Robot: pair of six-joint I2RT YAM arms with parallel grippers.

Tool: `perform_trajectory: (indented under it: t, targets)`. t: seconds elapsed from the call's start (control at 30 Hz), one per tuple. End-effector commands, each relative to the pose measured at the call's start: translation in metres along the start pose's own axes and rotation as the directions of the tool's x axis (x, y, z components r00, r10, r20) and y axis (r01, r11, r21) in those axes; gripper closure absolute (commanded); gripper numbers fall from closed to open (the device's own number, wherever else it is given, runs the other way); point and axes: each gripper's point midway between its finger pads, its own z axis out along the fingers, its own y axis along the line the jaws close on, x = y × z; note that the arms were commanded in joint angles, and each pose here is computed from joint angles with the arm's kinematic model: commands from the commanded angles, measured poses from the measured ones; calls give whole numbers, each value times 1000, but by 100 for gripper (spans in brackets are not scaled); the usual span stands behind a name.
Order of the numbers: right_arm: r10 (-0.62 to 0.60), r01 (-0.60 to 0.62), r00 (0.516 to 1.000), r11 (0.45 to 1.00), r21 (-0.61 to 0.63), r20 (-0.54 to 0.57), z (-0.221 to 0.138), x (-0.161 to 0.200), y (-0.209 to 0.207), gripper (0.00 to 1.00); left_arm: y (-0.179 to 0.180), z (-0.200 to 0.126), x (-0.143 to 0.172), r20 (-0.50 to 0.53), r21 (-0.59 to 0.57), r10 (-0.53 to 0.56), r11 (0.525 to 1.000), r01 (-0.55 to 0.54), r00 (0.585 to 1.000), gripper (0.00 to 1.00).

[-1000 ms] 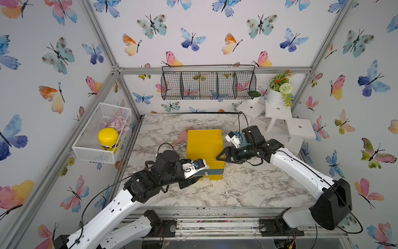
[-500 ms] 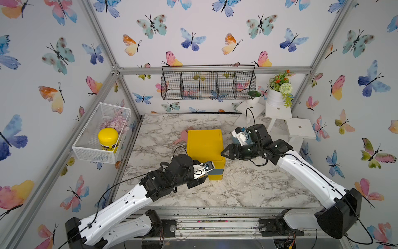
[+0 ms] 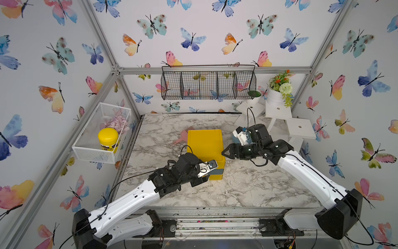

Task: Take the keys out of the drawer
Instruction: Open the drawer in the storage box.

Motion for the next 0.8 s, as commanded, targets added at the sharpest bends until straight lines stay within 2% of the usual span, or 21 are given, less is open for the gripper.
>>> perform_trajectory:
  t: [0.0, 0.2, 0.5, 0.77]
  targets:
    - [-29, 30, 999, 999, -23, 37, -12, -7, 13, 16, 5, 5, 2, -19, -30, -1, 1000, 1, 1000, 40]
    - [-43, 43, 999, 998, -36, 26, -11, -7, 16, 16, -2, 4, 14, -64, -5, -10, 1000, 9, 998, 40]
    - [-74, 75, 997, 996, -41, 17, -12, -9, 20, 16, -39, -6, 22, -120, 155, -33, 987, 52, 992, 41]
    - [-84, 84, 996, 995, -54, 1, -11, -11, 24, 16, -57, -18, 19, -129, 194, -62, 977, 86, 990, 41]
